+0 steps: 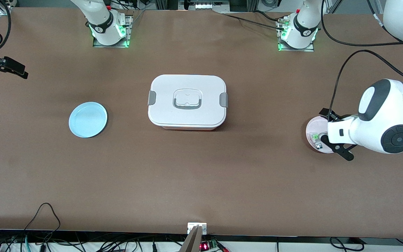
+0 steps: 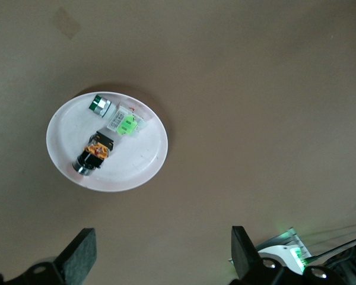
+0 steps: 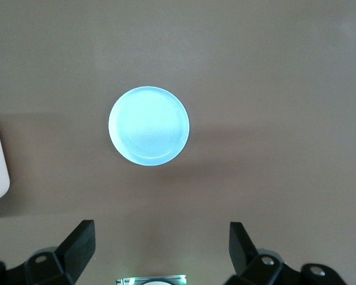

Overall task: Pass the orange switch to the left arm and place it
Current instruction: 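Open the left gripper and raise it away from the plate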

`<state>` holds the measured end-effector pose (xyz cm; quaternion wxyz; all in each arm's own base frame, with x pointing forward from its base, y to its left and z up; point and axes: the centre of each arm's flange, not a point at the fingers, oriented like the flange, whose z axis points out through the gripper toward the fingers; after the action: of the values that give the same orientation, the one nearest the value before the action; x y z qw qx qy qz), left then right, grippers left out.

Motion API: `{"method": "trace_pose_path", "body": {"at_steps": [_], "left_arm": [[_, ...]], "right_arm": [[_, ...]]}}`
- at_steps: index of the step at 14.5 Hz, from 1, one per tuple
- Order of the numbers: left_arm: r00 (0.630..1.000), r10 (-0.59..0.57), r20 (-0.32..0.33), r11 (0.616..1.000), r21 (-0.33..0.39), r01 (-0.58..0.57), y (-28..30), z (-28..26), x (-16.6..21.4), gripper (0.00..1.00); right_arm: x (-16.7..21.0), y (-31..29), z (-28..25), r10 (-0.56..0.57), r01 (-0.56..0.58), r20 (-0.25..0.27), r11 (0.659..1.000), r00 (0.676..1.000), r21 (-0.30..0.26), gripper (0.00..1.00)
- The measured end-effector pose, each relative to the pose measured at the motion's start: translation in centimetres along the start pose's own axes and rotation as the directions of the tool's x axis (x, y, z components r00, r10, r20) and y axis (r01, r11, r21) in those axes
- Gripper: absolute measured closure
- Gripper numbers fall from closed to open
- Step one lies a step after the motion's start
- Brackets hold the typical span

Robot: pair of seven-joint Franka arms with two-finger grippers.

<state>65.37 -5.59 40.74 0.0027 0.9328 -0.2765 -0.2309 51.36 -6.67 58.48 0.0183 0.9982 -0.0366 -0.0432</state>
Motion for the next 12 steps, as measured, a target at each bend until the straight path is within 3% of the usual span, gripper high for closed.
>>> {"method": "trace_pose_path", "body": {"at_steps": [3, 6, 8, 12], "left_arm": [[0.997, -0.067, -0.044, 0.997, 0.038, 0.069, 1.7, -4.4, -1.9, 0.0], [0.971, -0.158, -0.177, 0.986, 0.024, 0.165, 1.3, -8.3, -5.7, 0.0], [0.936, -0.263, -0.234, 0.963, -0.012, 0.268, 0.6, -9.6, -9.0, 0.0], [0.825, -0.444, -0.349, 0.892, -0.081, 0.445, 1.3, -11.6, -14.2, 0.0]], "right_arm": [[-1.2, -0.5, -1.3, 0.011, -0.011, -0.011, 1.0, 1.0, 0.0, 0.0], [-2.8, -0.7, -2.2, -0.022, 0.022, -0.006, 1.0, 1.0, 0.001, 0.0], [-3.4, -0.7, -2.4, -0.02, 0.02, -0.005, 1.0, 1.0, 0.001, 0.0], [-3.6, -0.7, -2.5, -0.001, 0.001, -0.004, 1.0, 1.0, 0.001, 0.0]]}}
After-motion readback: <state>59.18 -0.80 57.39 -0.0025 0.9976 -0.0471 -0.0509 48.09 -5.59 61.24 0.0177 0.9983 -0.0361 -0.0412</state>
